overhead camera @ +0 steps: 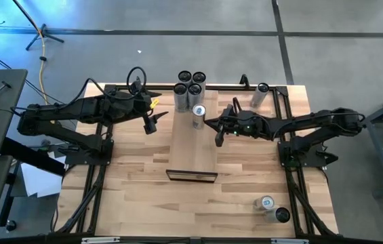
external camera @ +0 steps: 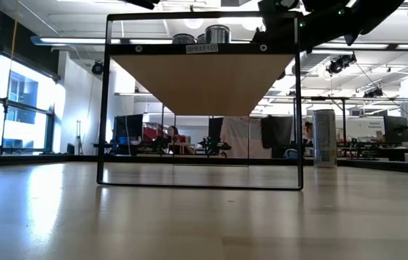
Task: Place canned beverage on shelf
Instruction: Put the top blue soda can on the shelf
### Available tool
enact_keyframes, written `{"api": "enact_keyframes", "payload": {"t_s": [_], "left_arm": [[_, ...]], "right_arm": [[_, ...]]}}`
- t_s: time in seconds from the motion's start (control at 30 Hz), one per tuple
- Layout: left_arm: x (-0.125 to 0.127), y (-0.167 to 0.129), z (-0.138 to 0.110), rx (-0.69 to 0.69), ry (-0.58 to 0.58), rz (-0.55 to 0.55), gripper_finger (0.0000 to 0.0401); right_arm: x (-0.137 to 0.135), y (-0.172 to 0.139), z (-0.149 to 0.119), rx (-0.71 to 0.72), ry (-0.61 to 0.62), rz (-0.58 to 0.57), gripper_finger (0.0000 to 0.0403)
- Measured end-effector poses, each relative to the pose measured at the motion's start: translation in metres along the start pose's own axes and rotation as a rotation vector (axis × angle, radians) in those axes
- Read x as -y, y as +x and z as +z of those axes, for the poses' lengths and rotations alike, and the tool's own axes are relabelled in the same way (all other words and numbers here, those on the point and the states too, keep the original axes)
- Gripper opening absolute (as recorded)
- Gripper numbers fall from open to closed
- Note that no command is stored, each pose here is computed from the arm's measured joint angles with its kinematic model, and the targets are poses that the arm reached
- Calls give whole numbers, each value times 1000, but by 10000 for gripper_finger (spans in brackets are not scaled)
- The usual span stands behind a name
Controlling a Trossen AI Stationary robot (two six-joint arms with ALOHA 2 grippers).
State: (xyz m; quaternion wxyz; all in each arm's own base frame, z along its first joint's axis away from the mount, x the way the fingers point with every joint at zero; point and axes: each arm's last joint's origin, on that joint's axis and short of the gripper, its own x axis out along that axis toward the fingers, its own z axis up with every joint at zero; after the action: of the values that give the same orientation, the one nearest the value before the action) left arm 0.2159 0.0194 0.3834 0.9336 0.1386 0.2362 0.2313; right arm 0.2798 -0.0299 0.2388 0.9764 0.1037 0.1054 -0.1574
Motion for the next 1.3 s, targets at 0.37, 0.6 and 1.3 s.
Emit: {"api": "enact_keyframes", "payload": {"t_s": [0.37, 0.6, 1.3], "left_arm": [[0, 0, 0, 0, 0, 0, 296], [0, 0, 0, 0, 0, 0, 296], [0, 0, 0, 0, 0, 0, 296]], "right_arm": [[5, -11, 11, 21, -11, -8, 0], [12, -10, 14, 45, 5, -30, 0], [10, -10, 18, 83, 55, -3, 0]]}}
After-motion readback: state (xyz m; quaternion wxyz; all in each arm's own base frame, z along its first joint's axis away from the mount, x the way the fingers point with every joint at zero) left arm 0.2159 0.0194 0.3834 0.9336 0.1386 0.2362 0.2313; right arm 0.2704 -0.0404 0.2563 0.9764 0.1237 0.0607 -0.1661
